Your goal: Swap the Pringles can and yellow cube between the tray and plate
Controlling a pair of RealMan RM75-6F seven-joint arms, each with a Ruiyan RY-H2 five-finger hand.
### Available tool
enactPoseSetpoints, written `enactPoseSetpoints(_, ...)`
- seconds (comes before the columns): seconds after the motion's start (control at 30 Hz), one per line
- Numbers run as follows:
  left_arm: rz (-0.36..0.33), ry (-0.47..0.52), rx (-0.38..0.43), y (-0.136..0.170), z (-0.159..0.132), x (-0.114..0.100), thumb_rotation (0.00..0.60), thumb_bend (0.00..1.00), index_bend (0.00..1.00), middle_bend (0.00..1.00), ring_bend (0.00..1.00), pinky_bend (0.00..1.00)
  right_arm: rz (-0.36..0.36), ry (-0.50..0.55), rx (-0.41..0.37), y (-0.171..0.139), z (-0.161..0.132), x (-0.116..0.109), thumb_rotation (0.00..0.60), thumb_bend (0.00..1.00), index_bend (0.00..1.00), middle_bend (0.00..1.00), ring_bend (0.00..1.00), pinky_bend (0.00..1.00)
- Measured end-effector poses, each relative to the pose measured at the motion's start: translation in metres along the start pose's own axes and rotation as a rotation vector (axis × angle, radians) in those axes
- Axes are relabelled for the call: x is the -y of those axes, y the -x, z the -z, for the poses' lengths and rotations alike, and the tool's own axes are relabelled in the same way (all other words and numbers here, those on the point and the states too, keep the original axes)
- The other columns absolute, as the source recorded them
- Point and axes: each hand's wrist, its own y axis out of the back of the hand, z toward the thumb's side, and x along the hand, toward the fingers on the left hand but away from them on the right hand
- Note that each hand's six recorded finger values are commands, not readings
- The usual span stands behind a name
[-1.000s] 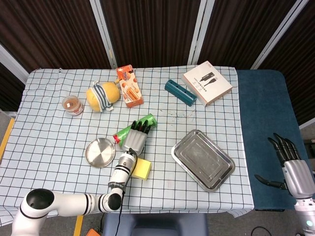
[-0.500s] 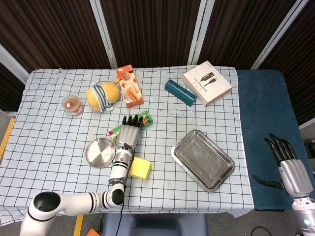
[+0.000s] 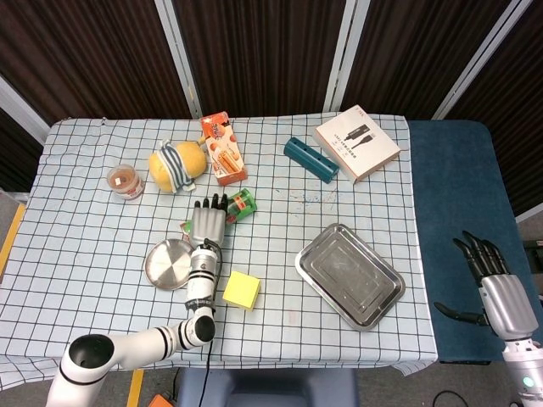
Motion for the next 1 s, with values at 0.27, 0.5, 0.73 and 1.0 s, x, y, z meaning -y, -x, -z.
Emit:
enactPoseSetpoints(0.27,-0.023,0.006,0.007,-0.001,0.002,0.009,0.6,0.39,0.0,0.28,0.36,0.43,-0.007,-0.003,-0.002,0.0,-0.001,0.002,0.6,0.06,0.0,0.0,0.0,0.0)
enactPoseSetpoints(0.5,-0.025,0.004,0.016,0.0,0.002,0.013,0.6,0.45,0.02,0.38,0.48,0.56,-0.005,-0.004,-0.002,0.0,-0.001,0.002,0.6,0.06,0.0,0.0,0.0,0.0)
enactPoseSetpoints(0.73,-0.119,0.039,0.062,0.006,0.001,-0.005,0.6,0.49,0.15,0.48,0.57,0.65,-0.007,-0.007,-0.001,0.001,-0.001,0.003,0.6,0.06,0.0,0.0,0.0,0.0)
enactPoseSetpoints(1.0,-0.215,0.121,0.123,0.028,0.007,-0.034,0.6,0.51,0.28,0.52,0.6,0.68,-0.008,-0.008,-0.005,-0.001,-0.003,0.004,0.6,0.06,0.0,0.0,0.0,0.0)
